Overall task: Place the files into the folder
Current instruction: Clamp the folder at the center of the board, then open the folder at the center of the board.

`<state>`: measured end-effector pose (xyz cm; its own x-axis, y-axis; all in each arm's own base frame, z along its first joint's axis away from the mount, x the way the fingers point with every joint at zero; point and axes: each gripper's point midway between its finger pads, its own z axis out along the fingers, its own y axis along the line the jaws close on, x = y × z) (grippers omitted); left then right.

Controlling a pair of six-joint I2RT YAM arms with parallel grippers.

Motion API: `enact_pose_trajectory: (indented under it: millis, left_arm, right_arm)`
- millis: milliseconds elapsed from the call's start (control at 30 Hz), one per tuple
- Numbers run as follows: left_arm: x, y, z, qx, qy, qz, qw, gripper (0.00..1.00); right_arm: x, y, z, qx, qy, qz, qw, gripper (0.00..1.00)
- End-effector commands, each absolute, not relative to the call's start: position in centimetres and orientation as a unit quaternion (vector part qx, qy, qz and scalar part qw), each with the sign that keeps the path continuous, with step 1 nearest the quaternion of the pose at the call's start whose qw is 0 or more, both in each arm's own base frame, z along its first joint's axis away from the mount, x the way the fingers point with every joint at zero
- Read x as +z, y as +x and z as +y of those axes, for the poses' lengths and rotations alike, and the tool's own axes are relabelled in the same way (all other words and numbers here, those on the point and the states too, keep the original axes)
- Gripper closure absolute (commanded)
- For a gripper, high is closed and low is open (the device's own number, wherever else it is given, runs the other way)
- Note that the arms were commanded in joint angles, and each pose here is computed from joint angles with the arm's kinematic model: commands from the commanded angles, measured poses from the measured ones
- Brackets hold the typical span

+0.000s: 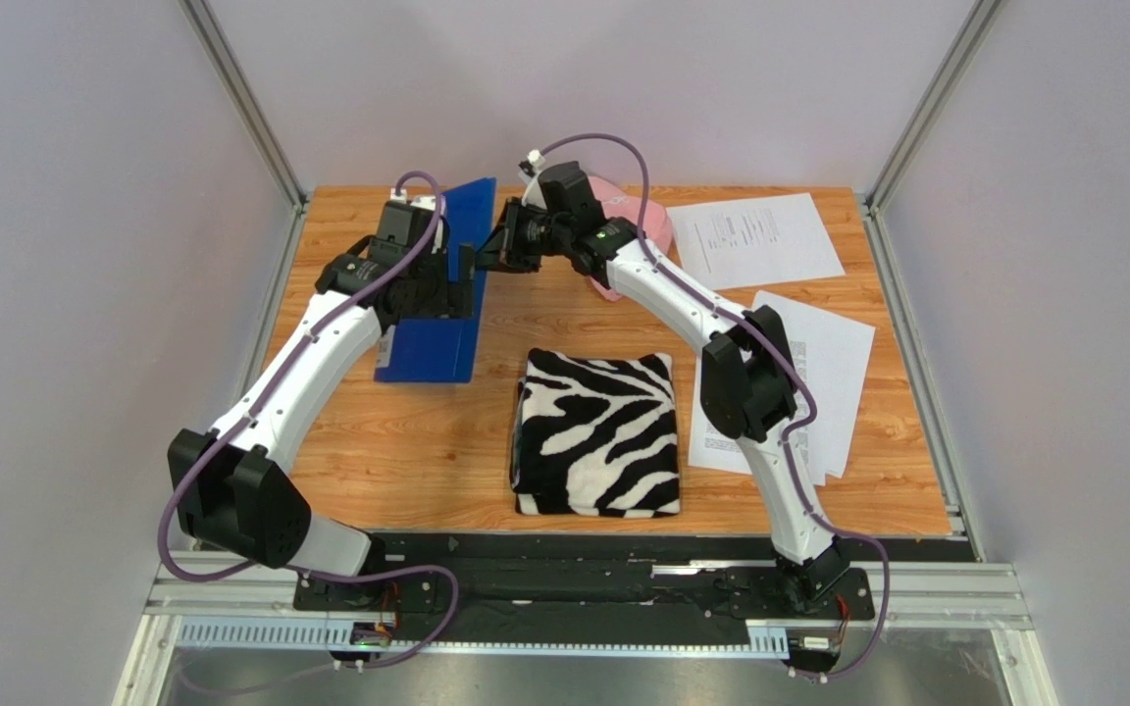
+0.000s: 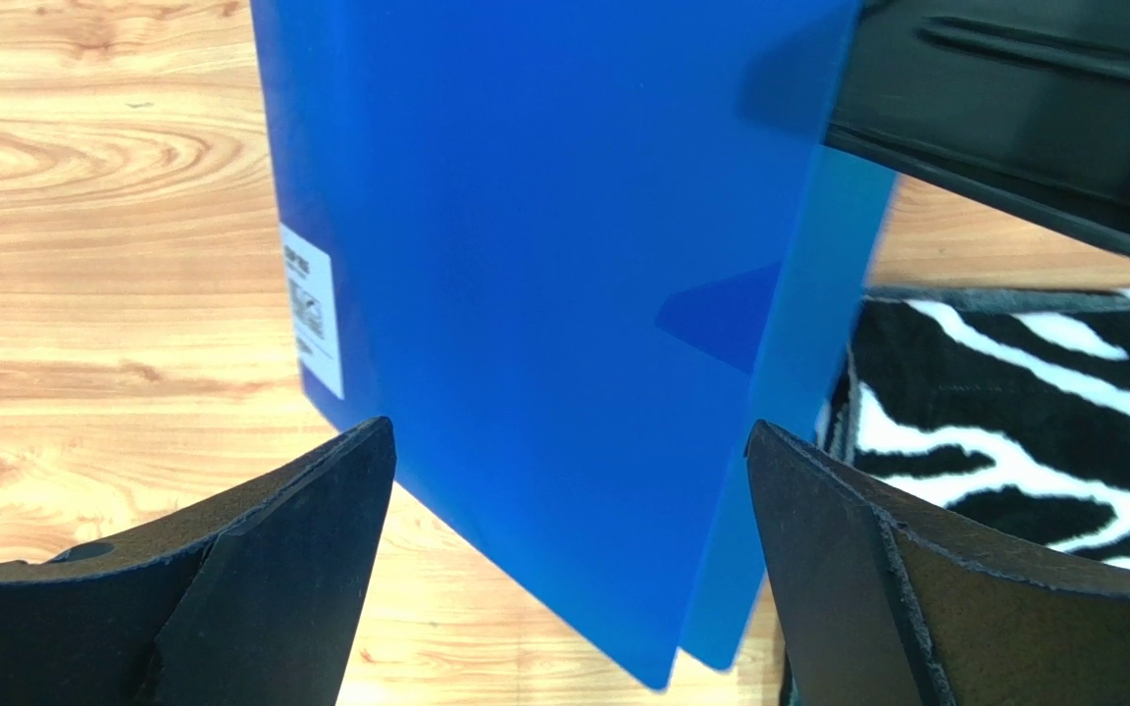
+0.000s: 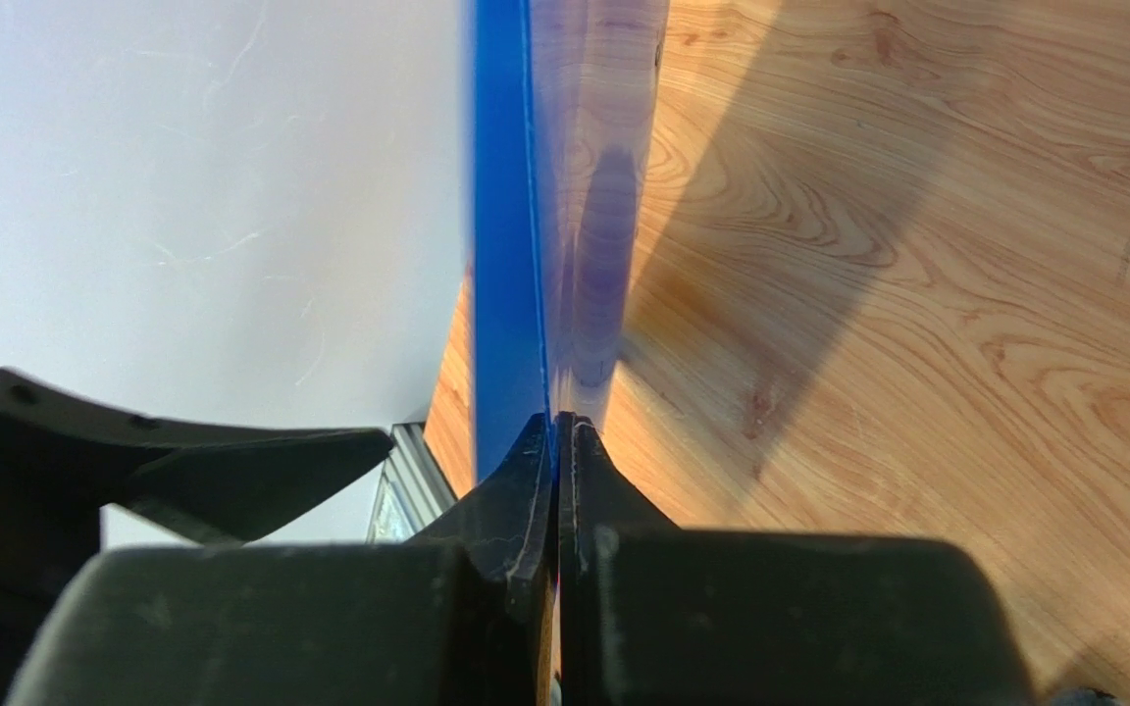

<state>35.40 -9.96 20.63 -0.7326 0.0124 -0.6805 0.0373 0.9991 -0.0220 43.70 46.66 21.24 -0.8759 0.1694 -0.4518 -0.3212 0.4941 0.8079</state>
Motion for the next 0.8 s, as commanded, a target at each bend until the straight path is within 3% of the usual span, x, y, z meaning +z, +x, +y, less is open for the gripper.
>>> enact_pose_trajectory:
  millis: [0,233,333,433,533,567,633,767]
  left_arm:
    - [20.8,36.8,-9.9,-0.002,0.013,0.925,0.379,0.03]
    - [20.9,37.1,-10.1,-0.005,0.016,0.926,0.376,0.02]
    - [20.8,36.9,-8.6,0.030,0.003,0.927,0.375,0.07]
    - [20.6,36.1,-5.9,0.053,-0.023,0.928,0.369,0.25]
    - [20.4,35.1,-3.0,0.067,-0.051,0.928,0.364,0.62]
    - [20.4,34.9,-2.3,0.072,-0.057,0.927,0.363,0.81]
    - [20.4,34.4,-0.3,0.085,-0.077,0.925,0.361,0.96]
    - [20.4,34.0,3.2,0.118,-0.104,0.926,0.343,1.00]
  right_arm:
    - [29.4,42.5,46.8,0.551,-0.074,0.780,0.288,1.00]
    - [29.8,42.1,46.8,0.554,-0.078,0.778,0.285,1.00]
    - [30.0,41.8,46.6,0.550,-0.086,0.779,0.288,1.00]
    - [30.0,41.9,46.0,0.540,-0.103,0.781,0.297,1.00]
    - [29.7,42.1,45.8,0.543,-0.127,0.775,0.296,1.00]
    - [30.0,42.1,46.0,0.546,-0.137,0.771,0.299,1.00]
    - [28.7,42.1,46.1,0.539,-0.159,0.774,0.292,1.00]
    - [25.8,43.0,46.0,0.531,-0.175,0.781,0.279,1.00]
